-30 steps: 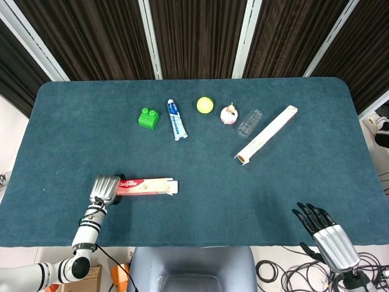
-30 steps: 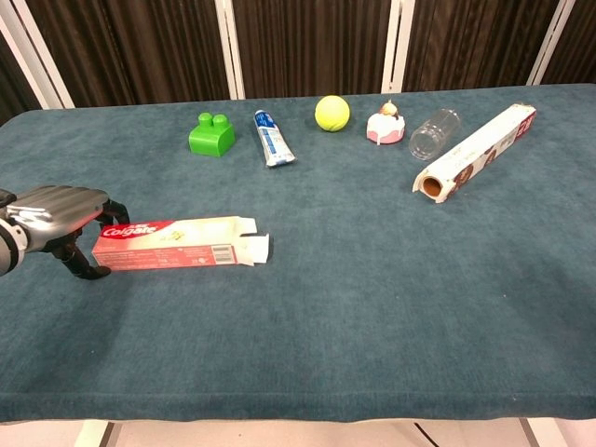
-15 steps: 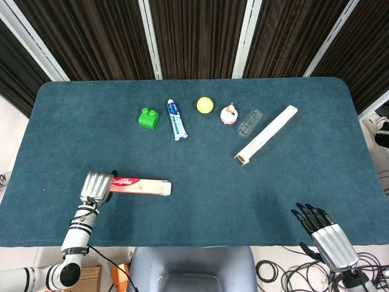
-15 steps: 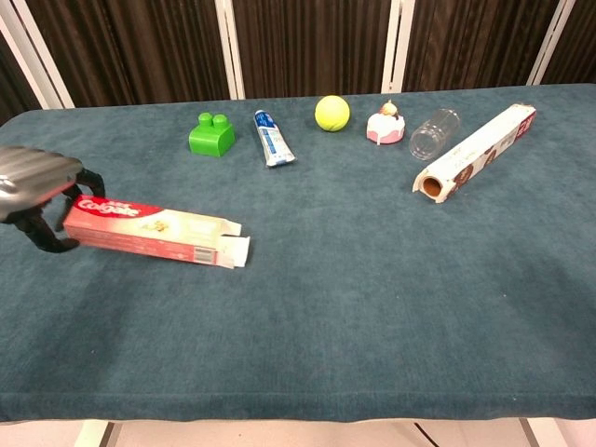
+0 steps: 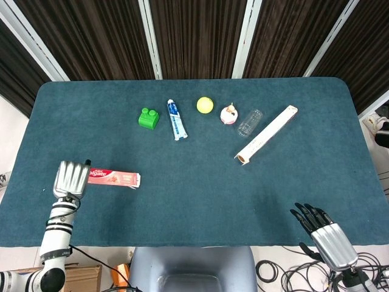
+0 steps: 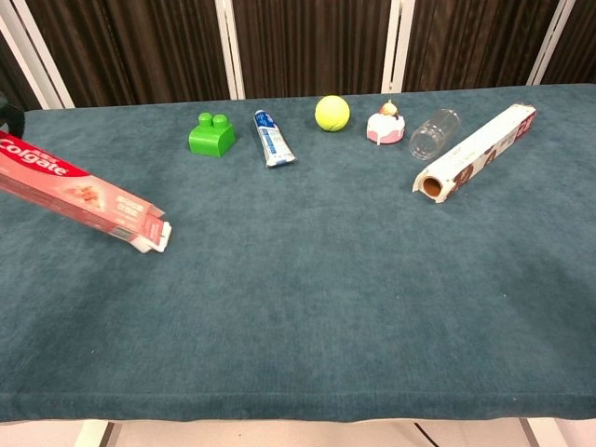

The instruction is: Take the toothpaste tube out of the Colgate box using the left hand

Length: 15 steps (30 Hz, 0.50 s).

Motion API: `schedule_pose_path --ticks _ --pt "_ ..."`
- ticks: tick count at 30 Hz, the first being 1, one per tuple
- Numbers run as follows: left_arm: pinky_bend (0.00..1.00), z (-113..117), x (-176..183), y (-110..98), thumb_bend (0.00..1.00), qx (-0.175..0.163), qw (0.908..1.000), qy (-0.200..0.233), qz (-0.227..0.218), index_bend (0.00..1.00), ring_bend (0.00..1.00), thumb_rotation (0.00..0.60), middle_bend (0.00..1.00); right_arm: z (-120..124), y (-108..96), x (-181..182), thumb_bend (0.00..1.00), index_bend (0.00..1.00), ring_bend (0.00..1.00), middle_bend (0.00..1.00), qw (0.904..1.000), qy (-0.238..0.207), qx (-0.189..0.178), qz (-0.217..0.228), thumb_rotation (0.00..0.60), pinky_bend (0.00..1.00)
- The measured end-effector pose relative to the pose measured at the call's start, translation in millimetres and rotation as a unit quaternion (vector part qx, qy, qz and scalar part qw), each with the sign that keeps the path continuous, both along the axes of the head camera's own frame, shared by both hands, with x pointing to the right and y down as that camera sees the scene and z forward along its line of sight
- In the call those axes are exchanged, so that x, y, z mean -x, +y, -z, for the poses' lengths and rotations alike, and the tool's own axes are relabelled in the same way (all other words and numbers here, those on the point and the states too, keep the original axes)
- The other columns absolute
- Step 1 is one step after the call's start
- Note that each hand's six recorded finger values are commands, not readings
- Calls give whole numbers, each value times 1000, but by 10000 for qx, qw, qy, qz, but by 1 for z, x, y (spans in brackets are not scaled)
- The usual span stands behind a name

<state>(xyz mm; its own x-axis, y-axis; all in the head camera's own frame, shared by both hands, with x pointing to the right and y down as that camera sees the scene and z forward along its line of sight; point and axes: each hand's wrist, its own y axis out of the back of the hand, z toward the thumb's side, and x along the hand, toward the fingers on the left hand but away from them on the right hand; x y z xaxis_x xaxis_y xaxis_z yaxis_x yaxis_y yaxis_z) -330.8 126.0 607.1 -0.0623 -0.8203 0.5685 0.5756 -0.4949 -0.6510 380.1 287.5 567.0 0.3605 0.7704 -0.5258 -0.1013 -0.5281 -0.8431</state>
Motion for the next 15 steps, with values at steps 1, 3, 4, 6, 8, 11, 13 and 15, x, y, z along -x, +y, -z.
schedule_pose_path --ticks 1,3,4,6,8,11,13,15 --pt "1000 3 1 -1 307 -11 10000 -35 -5 646 1000 600 675 0 0 0 196 131 76 68 10000 1 7 2 600 215" --pt "1000 8 2 -3 307 -36 9999 -115 -25 647 1000 600 676 0 0 0 196 131 76 68 10000 9 18 0 600 215" --pt "1000 10 2 -4 307 -48 9999 -146 -41 648 1000 600 677 0 0 0 196 131 76 68 10000 12 21 -1 600 215" --pt "1000 16 3 -6 307 -80 9997 -221 -96 648 1000 600 679 -1 0 0 196 131 76 68 10000 15 35 2 600 215" --pt "1000 21 3 -9 308 -125 9994 -273 -141 648 1000 600 680 -1 0 0 196 131 76 68 10000 15 44 7 600 215" --pt "1000 31 4 -15 308 -242 9990 -331 -200 651 1000 600 679 -1 1 0 196 131 76 68 10000 17 58 18 600 215" --pt "1000 37 5 -20 308 -352 9983 -377 -259 652 1000 600 679 -1 1 0 196 131 76 68 10000 22 67 26 600 215" --pt "1000 43 7 -26 308 -487 9972 -452 -331 652 1000 600 680 -1 1 0 196 131 76 68 10000 26 78 36 600 215"
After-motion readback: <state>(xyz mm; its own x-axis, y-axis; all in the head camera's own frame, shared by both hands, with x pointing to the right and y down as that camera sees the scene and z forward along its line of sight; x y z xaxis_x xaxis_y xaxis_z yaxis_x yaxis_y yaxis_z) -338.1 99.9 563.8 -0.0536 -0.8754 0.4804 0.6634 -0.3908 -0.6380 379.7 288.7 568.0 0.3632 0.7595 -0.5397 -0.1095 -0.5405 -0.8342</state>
